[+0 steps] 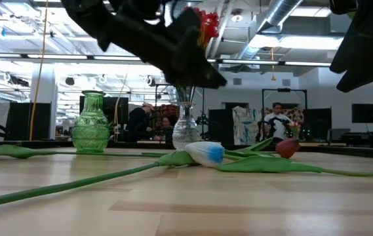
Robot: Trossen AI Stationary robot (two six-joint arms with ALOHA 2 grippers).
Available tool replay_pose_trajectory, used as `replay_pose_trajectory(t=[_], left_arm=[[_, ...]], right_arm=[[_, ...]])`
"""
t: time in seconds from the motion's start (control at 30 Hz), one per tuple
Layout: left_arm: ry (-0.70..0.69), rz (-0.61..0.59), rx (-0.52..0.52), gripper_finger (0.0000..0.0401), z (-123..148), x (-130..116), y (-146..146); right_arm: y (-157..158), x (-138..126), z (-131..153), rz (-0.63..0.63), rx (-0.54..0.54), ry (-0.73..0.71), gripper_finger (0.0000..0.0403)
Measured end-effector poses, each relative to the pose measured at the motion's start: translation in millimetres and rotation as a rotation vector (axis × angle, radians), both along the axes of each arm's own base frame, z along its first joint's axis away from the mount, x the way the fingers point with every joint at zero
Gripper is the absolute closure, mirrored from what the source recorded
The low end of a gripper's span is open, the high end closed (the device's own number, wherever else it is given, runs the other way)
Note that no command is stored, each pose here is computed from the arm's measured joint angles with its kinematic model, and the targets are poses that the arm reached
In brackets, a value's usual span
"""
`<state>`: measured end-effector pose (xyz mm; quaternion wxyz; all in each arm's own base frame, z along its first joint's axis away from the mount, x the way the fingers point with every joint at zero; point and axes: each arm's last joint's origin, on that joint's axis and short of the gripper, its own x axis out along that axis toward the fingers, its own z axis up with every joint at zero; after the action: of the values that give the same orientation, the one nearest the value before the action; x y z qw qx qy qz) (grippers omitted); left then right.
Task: Sort flowers into vase by color
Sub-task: Put the top dark red tulip into the green vase
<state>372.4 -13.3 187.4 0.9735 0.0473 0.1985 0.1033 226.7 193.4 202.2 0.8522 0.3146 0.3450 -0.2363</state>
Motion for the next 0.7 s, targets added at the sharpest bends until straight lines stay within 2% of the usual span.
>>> replay_pose_trajectory(t=[0.17,0.3,0.5,0.7], left_arm=[[0.047,-0.014,0.033,0.0222,-12.6,26.4,-0.6],[0.146,-0.016,0.060,0.0222,-26.7,46.4,3.6],[0.322,0.022,0.062,0.0222,-47.2,68.4,20.0],[0.402,0.064,0.050,0.0222,-58.0,86.2,39.6]], right_arm=[[1.1,-0.6,2.9,0.010,0.025,-0.007,0.0207],[1.7,-1.1,3.8,0.015,0.034,-0.007,0.0207],[3.1,-1.7,4.2,0.020,0.040,-0.011,0.0207],[3.0,-1.6,4.2,0.020,0.040,-0.011,0.0207]])
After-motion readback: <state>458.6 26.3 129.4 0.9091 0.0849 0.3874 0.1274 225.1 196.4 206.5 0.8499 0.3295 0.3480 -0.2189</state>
